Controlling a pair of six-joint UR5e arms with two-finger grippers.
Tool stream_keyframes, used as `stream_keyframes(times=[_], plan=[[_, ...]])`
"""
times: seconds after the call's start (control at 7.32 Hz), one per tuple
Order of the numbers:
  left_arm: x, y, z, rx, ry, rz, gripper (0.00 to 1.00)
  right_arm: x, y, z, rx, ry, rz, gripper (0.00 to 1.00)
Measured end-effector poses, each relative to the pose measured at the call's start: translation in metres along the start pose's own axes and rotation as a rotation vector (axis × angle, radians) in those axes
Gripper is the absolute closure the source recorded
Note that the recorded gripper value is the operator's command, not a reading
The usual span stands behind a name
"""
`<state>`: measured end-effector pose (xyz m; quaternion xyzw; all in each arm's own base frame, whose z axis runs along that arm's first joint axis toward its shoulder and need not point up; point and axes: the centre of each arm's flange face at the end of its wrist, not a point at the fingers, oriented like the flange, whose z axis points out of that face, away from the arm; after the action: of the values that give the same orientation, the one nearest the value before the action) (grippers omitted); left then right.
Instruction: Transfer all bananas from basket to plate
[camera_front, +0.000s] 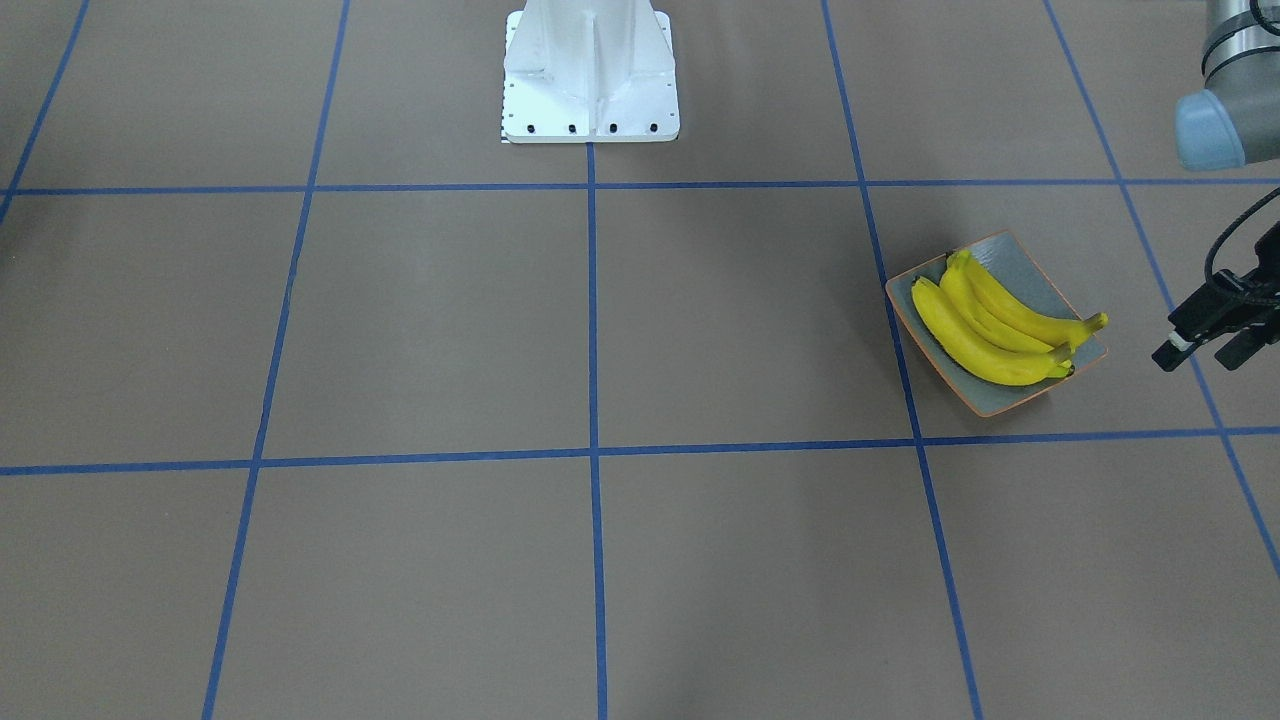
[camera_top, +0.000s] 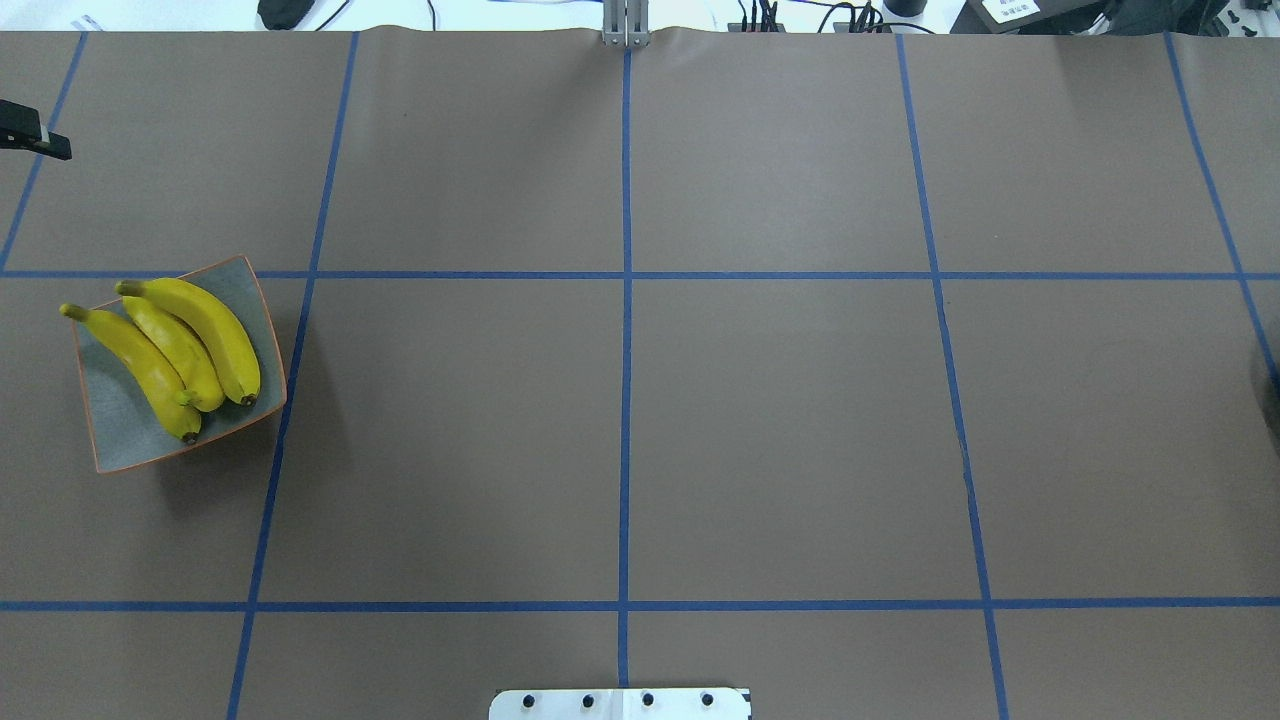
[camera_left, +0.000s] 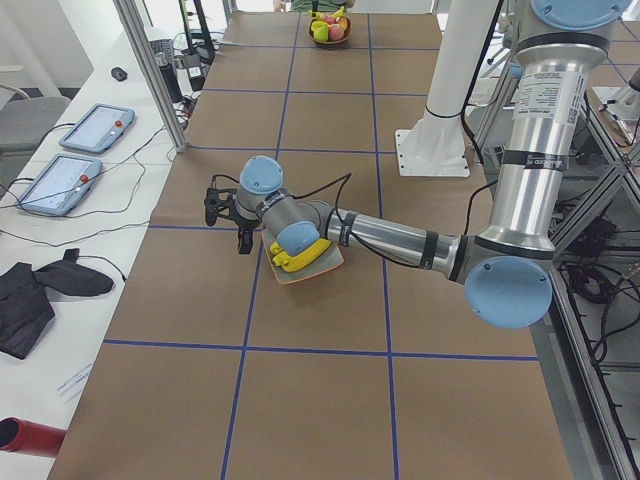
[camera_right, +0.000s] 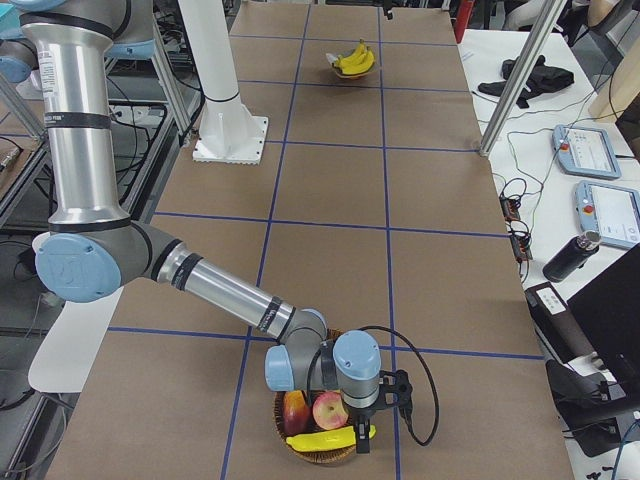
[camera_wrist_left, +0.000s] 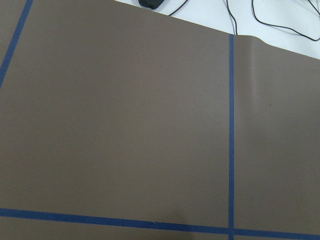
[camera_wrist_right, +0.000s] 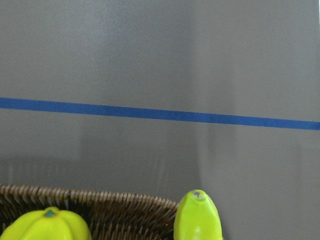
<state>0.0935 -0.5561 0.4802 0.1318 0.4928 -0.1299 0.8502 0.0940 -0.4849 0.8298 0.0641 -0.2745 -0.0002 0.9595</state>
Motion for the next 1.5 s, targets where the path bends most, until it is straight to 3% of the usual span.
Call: stream_keyframes(times=[1.23, 1.5], plan=[[0.002, 0.003, 0.001, -0.004, 0.003, 0.004, 0.01, -0.002, 0.004, 0.031, -0.069, 0.041, -0.011, 0.02], [0.002, 0.003, 0.002, -0.005, 0.003, 0.005, 0.01, -0.003, 0.004, 0.034, -0.077, 0.044, -0.015, 0.17]])
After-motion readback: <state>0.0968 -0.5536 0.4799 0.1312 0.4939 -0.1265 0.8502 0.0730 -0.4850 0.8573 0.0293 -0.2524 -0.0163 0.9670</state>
